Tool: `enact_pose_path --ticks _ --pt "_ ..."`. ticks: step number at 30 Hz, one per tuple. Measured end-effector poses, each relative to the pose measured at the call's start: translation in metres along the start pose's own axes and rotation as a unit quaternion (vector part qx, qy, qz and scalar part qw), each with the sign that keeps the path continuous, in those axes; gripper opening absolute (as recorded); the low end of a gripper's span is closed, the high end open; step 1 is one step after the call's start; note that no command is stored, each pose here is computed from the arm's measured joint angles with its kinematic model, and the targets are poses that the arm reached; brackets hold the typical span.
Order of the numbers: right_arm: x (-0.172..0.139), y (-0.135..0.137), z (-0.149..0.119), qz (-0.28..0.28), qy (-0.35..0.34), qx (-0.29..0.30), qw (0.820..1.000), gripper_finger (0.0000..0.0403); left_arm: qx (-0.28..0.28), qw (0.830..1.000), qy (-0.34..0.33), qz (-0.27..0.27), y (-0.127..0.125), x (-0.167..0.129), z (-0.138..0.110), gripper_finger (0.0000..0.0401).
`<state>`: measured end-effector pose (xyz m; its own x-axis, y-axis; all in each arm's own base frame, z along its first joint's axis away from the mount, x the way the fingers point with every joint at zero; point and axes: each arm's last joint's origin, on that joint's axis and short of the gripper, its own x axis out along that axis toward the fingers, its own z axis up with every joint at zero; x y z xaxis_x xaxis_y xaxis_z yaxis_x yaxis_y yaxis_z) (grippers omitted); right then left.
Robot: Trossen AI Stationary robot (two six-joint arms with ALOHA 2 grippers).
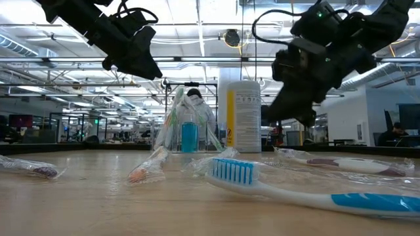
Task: Pick & Place toothbrushing station
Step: Put the right purple toothbrush into the transparent organizer
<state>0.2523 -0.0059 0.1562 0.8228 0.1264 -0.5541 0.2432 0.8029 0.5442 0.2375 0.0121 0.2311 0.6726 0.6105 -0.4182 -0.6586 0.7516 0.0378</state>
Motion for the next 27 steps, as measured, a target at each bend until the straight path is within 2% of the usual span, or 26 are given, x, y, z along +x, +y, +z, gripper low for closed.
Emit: enact_pose_path --ticks 6,9,11,14,20,27 --pt "-0.001 -0.004 -0.019 -0.05 0.082 0.047 0.994 0.0128 0.001 1.0 0.0 0.0 0.0 0.0 0.0 0.0161" --pt "-0.001 -0.004 -0.026 -0.061 0.097 0.085 0.99 0.0147 0.002 1.0 0.0 0.0 0.0 0.0 0.0 0.0161" --pt "-0.001 -0.002 -0.031 -0.056 0.089 0.106 0.989 0.0155 0.002 1.0 0.0 0.0 0.0 0.0 0.0 0.0161" --pt "0.0 -0.002 -0.042 -0.059 0.061 0.097 0.992 0.0163 0.002 1.0 0.0 0.0 0.0 0.0 0.0 0.0161" --pt "-0.005 -0.01 -0.065 -0.095 0.002 0.109 0.99 0.0167 0.002 1.0 0.0 0.0 0.0 0.0 0.0 0.0161" --pt "-0.004 -0.01 -0.072 -0.079 -0.019 0.103 0.991 0.0167 0.0 1.0 0.0 0.0 0.0 0.0 0.0 0.0161"
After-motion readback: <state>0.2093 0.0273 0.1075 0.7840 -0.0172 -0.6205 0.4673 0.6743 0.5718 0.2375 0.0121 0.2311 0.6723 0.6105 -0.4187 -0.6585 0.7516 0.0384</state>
